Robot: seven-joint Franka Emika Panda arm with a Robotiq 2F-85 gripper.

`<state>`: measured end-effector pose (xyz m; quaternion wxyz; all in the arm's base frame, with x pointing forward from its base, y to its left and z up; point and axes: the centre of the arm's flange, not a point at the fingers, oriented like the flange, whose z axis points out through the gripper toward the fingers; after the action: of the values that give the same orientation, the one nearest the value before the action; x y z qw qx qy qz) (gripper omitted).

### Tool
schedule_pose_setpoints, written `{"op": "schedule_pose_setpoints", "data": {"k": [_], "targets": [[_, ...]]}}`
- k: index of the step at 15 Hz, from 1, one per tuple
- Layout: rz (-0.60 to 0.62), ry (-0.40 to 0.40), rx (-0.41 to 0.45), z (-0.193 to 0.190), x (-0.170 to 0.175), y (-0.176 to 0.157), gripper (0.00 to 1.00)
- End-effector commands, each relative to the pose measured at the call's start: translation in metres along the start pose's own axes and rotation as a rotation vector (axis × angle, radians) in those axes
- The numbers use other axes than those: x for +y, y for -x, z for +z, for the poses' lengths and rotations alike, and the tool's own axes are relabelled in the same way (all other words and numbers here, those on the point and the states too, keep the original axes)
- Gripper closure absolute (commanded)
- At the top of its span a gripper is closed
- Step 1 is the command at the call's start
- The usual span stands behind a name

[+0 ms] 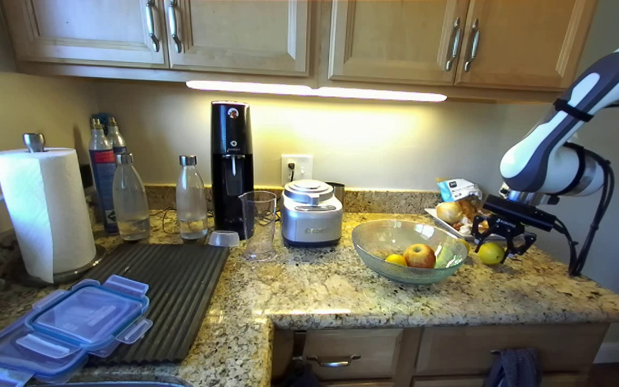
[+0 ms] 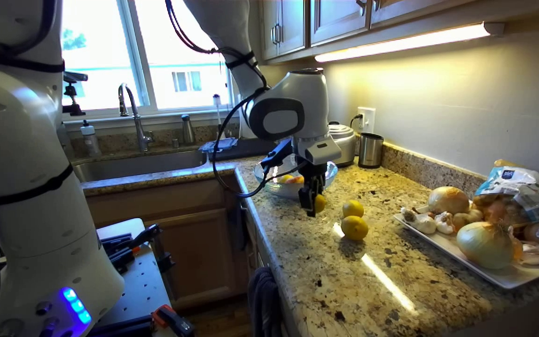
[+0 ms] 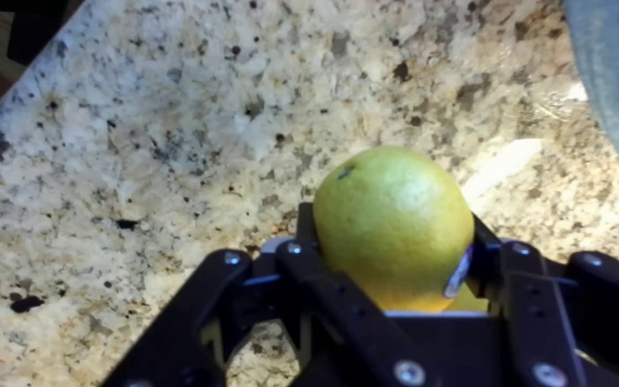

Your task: Pick up one fruit from the base top and put it in the bowl

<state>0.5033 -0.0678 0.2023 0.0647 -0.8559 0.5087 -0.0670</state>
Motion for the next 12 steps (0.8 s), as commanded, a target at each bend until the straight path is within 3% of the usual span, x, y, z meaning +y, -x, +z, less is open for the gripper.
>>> {"op": "schedule_pose_setpoints", "data": {"k": [1, 6, 12], "targets": [[-0.082, -0.036, 0.045, -0.049, -0.007, 0.022, 0.64], [-0.255, -0.092, 0.076, -0.068, -0.056, 0.05, 0.64], [-0.461, -0.16, 0.095, -0.058, -0.126, 0.096, 0.64]]}}
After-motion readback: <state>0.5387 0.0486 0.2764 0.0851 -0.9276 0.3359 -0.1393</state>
